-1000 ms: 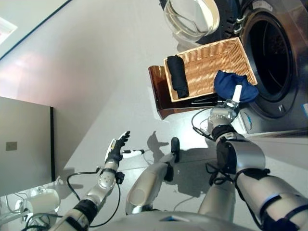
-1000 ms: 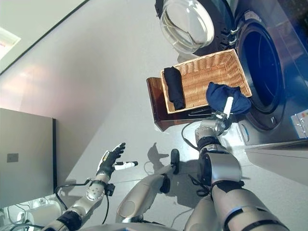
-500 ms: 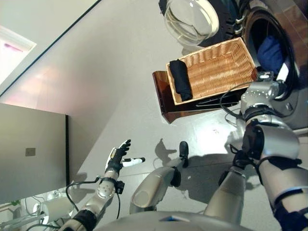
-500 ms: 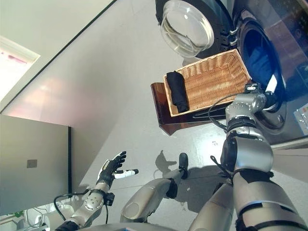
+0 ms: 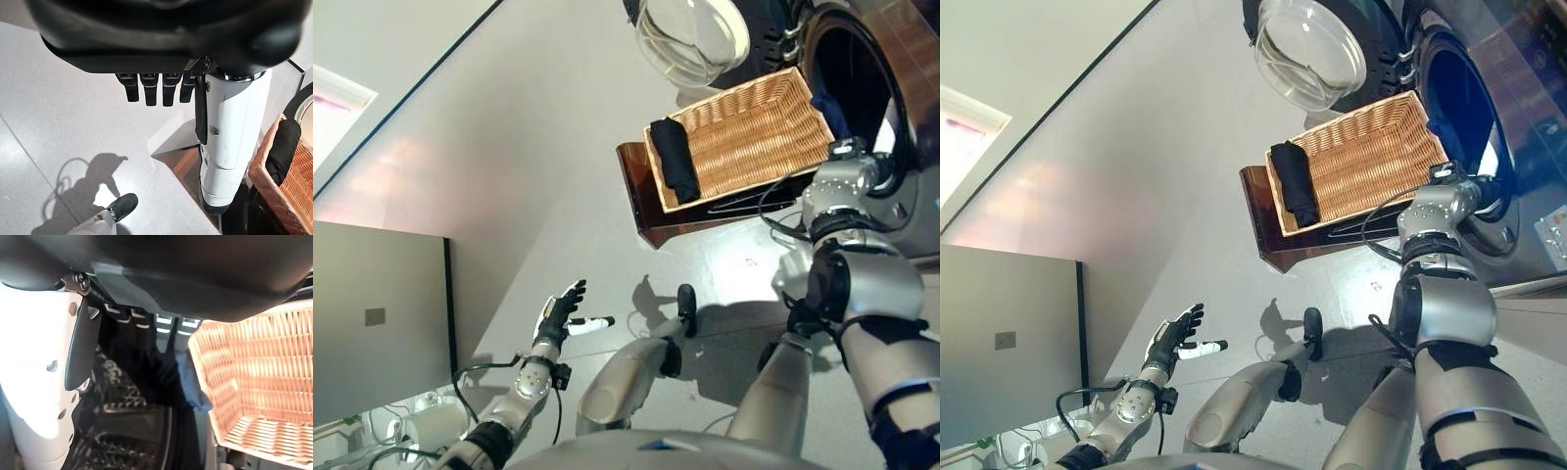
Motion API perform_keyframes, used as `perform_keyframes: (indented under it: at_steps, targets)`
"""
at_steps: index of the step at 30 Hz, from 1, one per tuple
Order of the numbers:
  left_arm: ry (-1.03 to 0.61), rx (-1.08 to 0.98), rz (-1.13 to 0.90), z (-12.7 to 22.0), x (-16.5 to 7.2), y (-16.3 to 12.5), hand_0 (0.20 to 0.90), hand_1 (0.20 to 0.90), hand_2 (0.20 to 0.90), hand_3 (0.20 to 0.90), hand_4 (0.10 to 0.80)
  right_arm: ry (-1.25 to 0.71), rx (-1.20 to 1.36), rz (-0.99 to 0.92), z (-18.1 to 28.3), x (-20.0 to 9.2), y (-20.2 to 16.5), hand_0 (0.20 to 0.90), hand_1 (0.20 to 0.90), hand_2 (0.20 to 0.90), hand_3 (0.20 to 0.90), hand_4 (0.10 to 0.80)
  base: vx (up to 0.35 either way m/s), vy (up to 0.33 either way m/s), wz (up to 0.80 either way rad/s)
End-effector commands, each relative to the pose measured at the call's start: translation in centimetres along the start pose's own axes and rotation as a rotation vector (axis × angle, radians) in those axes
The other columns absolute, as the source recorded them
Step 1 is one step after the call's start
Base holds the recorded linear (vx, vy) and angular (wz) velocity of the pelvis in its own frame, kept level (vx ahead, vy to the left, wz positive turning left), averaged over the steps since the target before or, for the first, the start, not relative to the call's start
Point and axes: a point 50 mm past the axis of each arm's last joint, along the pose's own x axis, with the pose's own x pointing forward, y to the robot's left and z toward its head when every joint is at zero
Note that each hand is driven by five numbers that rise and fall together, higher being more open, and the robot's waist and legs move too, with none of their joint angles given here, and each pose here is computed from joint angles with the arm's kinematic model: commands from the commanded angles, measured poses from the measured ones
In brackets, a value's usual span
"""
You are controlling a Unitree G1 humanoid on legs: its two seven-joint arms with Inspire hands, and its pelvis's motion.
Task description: Pick up the clothes and place them into the washing machine
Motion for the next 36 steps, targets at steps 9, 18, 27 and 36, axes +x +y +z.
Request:
perform_keyframes:
  at_steps: [9, 18, 27, 36]
  targets:
    - [-0.064, -0.025, 0.158, 1.4, 1.1, 2.9, 0.900, 0.900, 0.900, 0.900, 0.800, -0.114, -0.698, 0.286, -1.4, -0.8, 1.8, 0.900, 0.900, 0.900, 0.900, 0.800, -0.024, -0.015, -0.02]
    - [-0.144, 0.013, 0.236, 2.9, 1.0, 4.9, 0.900, 0.900, 0.900, 0.900, 0.800, -0.210, -1.247, 0.492, -6.0, -3.6, 3.8, 0.900, 0.900, 0.900, 0.900, 0.800, -0.023, -0.016, 0.00]
    - [-0.212, 0.026, 0.324, 4.6, 1.4, 6.8, 0.900, 0.900, 0.900, 0.900, 0.800, -0.272, -1.461, 0.614, -8.7, -5.4, 4.2, 0.900, 0.900, 0.900, 0.900, 0.800, 0.018, -0.004, 0.11]
    - [-0.280, 0.020, 0.420, 7.0, 2.2, 8.7, 0.900, 0.900, 0.900, 0.900, 0.800, -0.243, -1.481, 0.657, -10.2, -6.7, 5.0, 0.900, 0.900, 0.900, 0.900, 0.800, 0.014, 0.018, 0.10]
